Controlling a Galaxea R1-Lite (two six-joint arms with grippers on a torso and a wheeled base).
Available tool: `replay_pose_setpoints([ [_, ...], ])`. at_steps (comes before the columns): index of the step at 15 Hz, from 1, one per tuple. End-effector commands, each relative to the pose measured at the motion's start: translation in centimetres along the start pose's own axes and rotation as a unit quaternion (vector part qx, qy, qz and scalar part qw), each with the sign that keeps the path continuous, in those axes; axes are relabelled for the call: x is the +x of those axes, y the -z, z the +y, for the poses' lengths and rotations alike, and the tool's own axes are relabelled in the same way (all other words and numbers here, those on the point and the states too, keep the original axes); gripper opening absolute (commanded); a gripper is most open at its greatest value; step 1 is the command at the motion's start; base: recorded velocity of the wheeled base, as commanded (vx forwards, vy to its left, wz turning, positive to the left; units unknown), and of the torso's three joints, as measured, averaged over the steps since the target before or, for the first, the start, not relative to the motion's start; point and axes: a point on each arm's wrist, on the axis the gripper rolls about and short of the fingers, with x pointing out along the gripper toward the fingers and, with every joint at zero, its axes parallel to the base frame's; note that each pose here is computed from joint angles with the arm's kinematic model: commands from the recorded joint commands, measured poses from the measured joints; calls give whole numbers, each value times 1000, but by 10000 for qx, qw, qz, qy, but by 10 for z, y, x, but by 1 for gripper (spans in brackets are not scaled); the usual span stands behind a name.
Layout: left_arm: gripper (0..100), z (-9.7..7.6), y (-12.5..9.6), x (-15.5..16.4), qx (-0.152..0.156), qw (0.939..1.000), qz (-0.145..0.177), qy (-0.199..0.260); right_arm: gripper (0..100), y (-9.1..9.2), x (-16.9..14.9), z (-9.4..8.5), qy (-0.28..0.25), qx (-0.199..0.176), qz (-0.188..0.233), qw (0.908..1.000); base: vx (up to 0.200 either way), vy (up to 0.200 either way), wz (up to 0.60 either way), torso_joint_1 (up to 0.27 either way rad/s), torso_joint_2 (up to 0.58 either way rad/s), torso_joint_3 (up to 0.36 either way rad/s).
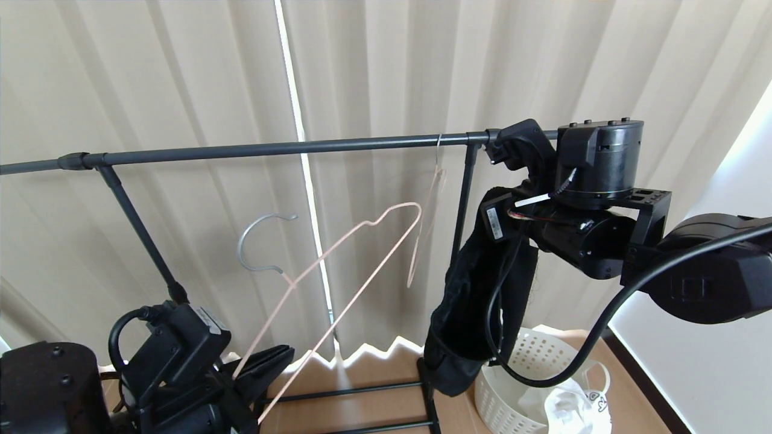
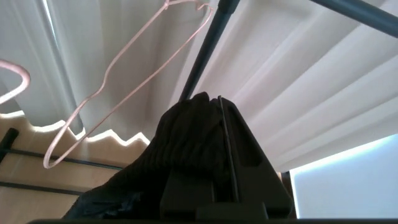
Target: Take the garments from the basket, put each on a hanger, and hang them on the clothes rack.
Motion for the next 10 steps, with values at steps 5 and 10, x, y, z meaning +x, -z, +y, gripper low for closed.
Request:
replay_pose_setpoints([
  [5,0,-15,11,-1,162,9989,203,400,0,-1,-1,6,66,-24,-1,10000,0,0,0,0,0,0],
  [10,0,-20,14,2,210,9979,316,516,0,1,-5,20,-10,-91,26,10000,0,0,0,0,0,0],
])
